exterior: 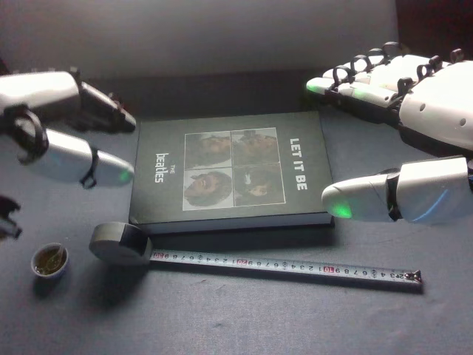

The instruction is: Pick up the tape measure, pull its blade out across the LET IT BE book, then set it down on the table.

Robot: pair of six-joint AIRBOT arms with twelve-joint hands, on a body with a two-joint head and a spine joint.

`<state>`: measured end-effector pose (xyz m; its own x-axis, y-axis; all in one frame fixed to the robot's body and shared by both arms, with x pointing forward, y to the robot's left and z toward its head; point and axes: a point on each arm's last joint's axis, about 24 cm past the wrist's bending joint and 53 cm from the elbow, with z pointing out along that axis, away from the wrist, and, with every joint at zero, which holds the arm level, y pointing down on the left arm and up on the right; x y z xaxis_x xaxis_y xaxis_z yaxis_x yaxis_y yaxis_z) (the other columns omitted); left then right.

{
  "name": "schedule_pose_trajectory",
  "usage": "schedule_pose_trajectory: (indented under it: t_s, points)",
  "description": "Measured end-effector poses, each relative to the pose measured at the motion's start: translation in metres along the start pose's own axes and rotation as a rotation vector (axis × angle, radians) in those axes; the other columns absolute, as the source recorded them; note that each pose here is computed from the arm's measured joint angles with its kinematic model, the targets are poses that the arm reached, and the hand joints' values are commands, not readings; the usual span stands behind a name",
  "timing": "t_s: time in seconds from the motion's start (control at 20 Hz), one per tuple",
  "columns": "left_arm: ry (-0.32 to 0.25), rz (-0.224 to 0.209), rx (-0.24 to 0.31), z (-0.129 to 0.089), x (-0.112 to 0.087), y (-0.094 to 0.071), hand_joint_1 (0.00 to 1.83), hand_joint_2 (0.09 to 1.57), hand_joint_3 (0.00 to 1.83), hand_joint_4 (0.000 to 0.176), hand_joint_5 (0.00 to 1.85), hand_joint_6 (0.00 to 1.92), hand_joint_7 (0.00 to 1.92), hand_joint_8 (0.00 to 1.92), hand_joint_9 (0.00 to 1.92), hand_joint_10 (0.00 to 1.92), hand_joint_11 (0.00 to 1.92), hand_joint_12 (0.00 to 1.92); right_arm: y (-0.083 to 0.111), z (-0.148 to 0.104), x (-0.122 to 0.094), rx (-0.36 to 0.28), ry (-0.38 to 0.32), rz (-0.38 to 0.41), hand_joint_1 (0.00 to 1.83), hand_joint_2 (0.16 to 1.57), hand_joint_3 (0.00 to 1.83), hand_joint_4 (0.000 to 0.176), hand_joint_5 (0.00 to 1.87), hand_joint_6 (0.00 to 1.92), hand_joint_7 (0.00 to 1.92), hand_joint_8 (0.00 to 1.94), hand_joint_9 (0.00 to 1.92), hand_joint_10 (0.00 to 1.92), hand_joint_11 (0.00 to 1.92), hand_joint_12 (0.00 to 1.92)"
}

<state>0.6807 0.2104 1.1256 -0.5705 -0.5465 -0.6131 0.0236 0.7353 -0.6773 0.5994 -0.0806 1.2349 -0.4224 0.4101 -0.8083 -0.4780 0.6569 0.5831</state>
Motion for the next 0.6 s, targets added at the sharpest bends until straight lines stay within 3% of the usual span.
schedule_pose_trajectory:
  t_s: [0.1,0.15,0.2,0.3,0.35,0.4,0.45,0.5,0.55,0.6]
  points:
    - [-0.007,0.044,0.045,0.004,-0.012,-0.025,0.7,0.98,0.0,0.0,0.58,0.01,0.6,0.01,0.56,0.0,0.36,0.54,0.0,0.0,0.0,0.0,0.0,-0.001,0.01,1.06,0.0,0.0,0.01,0.0,0.06,0.01,0.02,0.0,0.0,0.4]
    - [-0.01,0.059,0.07,0.005,-0.016,-0.039,0.71,0.98,0.0,0.0,0.62,0.01,0.64,0.01,0.58,0.0,0.38,0.56,0.0,0.0,0.0,0.0,0.0,-0.001,0.02,1.06,0.0,0.0,0.07,0.01,0.16,0.01,0.1,0.01,0.0,0.61]
    - [-0.008,0.058,0.092,0.005,-0.016,-0.05,0.71,0.98,0.0,0.0,0.66,0.01,0.7,0.02,0.61,0.02,0.44,0.59,0.0,0.0,0.0,-0.001,0.0,-0.001,0.07,1.07,0.0,0.0,0.25,0.02,0.4,0.02,0.33,0.04,0.01,1.06]
    - [0.04,0.067,0.118,0.006,0.004,-0.065,0.68,0.98,0.0,0.0,0.77,0.03,0.74,0.01,0.68,0.02,0.49,0.6,0.0,0.0,0.0,0.0,0.001,0.0,0.16,1.1,0.0,0.0,0.55,0.03,0.68,0.08,0.61,0.25,0.27,1.28]
    - [0.062,0.068,0.125,0.006,0.014,-0.07,0.68,0.98,0.0,0.0,0.77,0.03,0.74,0.01,0.68,0.02,0.49,0.6,0.0,0.0,0.001,0.0,0.001,-0.001,0.16,1.1,0.0,0.0,0.55,0.03,0.68,0.08,0.61,0.25,0.27,1.28]
    - [0.092,0.061,0.132,0.005,0.026,-0.075,0.67,0.97,0.0,0.0,0.89,0.01,0.79,0.01,0.74,0.02,0.5,0.73,0.001,0.001,0.001,-0.003,0.003,-0.001,0.27,1.15,0.01,0.0,0.64,0.56,0.68,0.74,0.54,1.2,0.55,1.55]
    - [0.11,0.063,0.146,0.004,0.033,-0.083,0.66,0.96,0.0,0.0,0.95,0.02,0.82,0.01,0.79,0.03,0.51,0.83,0.001,0.001,0.002,-0.002,0.006,-0.001,0.35,1.16,0.0,0.0,0.58,1.12,0.66,1.21,0.67,1.63,0.76,1.77]
    - [0.114,0.066,0.162,0.002,0.037,-0.09,0.67,0.97,0.0,0.0,1.01,0.05,0.88,0.04,0.9,0.09,0.58,0.89,0.0,0.0,0.002,-0.001,0.005,-0.002,0.47,1.14,0.0,0.0,0.63,1.65,0.73,1.76,0.97,1.86,1.16,1.89]
    - [0.113,0.073,0.181,0.001,0.038,-0.099,0.68,0.97,0.0,0.0,1.01,0.18,0.89,0.24,0.82,0.64,0.66,1.04,0.0,0.0,0.002,0.0,0.002,-0.001,0.55,1.13,0.0,0.0,0.7,1.87,0.86,1.9,1.18,1.91,1.42,1.91]
    - [0.11,0.07,0.197,0.0,0.038,-0.106,0.7,0.97,0.0,0.0,0.81,0.91,0.75,0.97,0.73,1.31,0.71,1.42,0.0,0.001,0.002,-0.001,-0.001,-0.001,0.6,1.12,0.0,0.0,0.77,1.91,0.98,1.93,1.31,1.92,1.58,1.92]
